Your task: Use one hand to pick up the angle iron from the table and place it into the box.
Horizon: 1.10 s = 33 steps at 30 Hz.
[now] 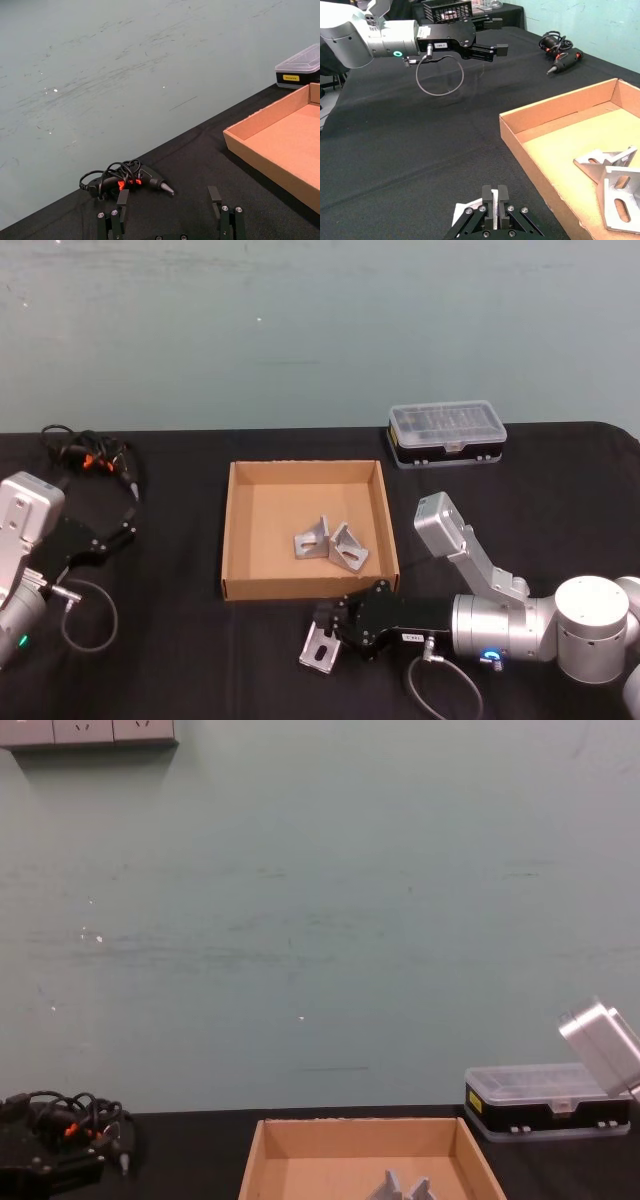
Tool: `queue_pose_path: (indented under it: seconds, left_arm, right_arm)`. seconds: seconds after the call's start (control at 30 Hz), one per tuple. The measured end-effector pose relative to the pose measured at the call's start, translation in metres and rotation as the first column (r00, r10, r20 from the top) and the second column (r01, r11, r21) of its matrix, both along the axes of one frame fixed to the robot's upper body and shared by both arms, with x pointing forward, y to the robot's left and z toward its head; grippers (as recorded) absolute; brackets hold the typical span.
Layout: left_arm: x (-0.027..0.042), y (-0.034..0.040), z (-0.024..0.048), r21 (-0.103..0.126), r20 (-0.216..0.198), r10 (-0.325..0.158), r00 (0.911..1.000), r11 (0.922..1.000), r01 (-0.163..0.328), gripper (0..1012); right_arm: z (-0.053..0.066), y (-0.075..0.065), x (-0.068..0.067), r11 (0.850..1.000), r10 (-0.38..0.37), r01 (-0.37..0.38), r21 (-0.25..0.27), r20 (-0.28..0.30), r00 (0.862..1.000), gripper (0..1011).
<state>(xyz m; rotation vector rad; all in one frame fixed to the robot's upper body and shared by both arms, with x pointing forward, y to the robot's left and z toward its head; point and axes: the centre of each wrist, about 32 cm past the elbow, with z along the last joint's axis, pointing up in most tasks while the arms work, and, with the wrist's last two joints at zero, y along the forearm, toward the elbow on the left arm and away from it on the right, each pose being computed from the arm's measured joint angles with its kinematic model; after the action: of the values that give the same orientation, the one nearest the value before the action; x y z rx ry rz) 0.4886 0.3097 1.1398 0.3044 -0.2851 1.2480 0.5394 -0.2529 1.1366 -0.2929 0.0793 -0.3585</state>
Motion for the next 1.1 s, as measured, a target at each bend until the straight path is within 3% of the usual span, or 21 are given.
queue_pose_path:
  seconds: [0.17, 0.57, 0.83, 1.1]
  left_arm:
    - [0.0, 0.0, 0.0, 0.0, 0.0, 0.0, 1.0, 1.0, 0.0, 1000]
    - [0.0, 0.0, 0.0, 0.0, 0.0, 0.0, 1.0, 1.0, 0.0, 1000]
    - [0.0, 0.0, 0.0, 0.0, 0.0, 0.0, 1.0, 1.0, 0.0, 1000]
    - [0.0, 0.0, 0.0, 0.0, 0.0, 0.0, 1.0, 1.0, 0.0, 1000]
  right_arm:
    - [0.002, 0.0, -0.001, 1.0, 0.0, 0.0, 0.009, 0.006, 1.0, 74]
    - [0.018, -0.006, 0.001, 0.992, -0.036, 0.027, 0.127, 0.07, 0.997, 74]
    - [0.032, -0.007, 0.023, 0.98, -0.101, 0.074, 0.186, 0.138, 0.985, 74]
    - [0.036, 0.001, 0.048, 0.978, -0.117, 0.086, 0.189, 0.159, 0.98, 74]
